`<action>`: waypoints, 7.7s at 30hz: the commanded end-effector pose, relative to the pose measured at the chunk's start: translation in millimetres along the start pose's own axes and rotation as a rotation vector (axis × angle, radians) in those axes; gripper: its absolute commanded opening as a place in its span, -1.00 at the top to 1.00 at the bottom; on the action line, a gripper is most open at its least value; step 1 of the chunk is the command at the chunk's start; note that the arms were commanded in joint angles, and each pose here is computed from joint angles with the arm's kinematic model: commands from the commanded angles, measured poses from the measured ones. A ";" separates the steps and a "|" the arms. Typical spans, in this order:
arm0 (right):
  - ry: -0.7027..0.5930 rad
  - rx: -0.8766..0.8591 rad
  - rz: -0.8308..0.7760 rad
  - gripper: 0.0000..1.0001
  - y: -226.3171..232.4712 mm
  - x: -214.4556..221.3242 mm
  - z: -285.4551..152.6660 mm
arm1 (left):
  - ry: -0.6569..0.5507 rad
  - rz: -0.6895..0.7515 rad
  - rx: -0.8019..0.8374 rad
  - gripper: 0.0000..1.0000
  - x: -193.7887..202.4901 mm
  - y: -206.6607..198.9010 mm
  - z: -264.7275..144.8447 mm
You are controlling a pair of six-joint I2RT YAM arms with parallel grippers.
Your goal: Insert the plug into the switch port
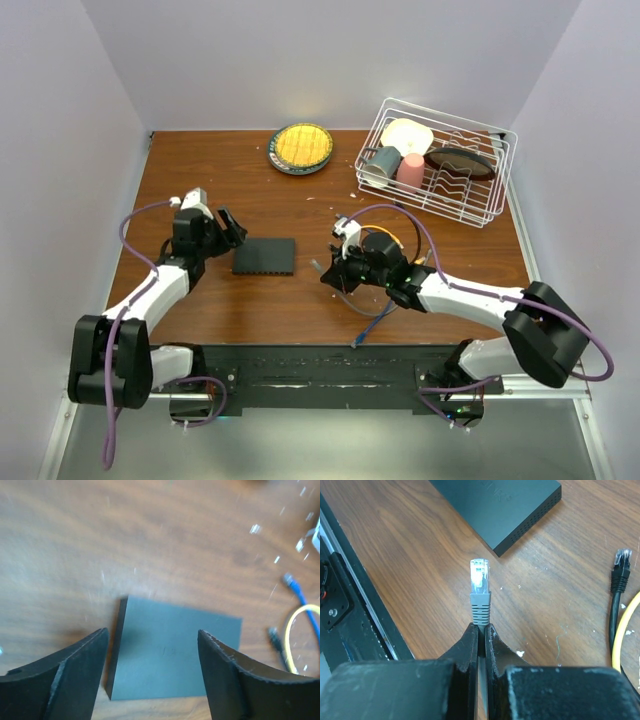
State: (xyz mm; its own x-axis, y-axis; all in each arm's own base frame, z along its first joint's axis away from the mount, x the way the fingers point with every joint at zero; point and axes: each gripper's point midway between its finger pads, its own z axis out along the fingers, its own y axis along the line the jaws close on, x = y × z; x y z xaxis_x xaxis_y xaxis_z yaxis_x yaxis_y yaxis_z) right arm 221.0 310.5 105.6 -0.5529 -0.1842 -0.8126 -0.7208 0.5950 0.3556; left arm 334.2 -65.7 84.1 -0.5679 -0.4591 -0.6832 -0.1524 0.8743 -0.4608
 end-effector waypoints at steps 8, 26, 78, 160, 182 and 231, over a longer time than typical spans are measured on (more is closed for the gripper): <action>-0.047 -0.049 -0.021 1.00 17.0 -28.8 6.8 | -0.072 0.128 0.048 -0.70 -67.2 -33.5 39.1; -0.013 -0.052 -0.008 1.00 18.7 -15.6 7.3 | 0.193 0.112 0.090 -0.64 9.7 -12.8 93.0; 0.058 -0.063 0.004 1.00 17.9 14.3 26.3 | -0.006 0.211 0.100 -1.00 15.1 -47.8 -9.9; 0.247 0.213 -0.094 1.00 -3.6 57.7 97.6 | 0.241 0.248 0.314 -0.88 82.4 -64.5 37.1; 0.246 0.311 -0.108 1.00 -19.4 55.9 73.5 | 0.268 0.195 0.409 -0.68 103.2 -67.1 -2.1; 0.388 0.176 -0.139 1.00 13.1 90.0 59.8 | 0.246 0.230 0.360 -0.73 77.0 -78.2 44.3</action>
State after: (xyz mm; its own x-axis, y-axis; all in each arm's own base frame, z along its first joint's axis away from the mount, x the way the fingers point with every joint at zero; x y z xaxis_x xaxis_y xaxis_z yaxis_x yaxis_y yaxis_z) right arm 202.0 339.2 19.5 -0.5930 -0.4858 -0.6421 -0.7029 0.7013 0.1185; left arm 337.3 -167.9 37.5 -0.7458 -0.1783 -0.6418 0.2147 0.8477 -0.4850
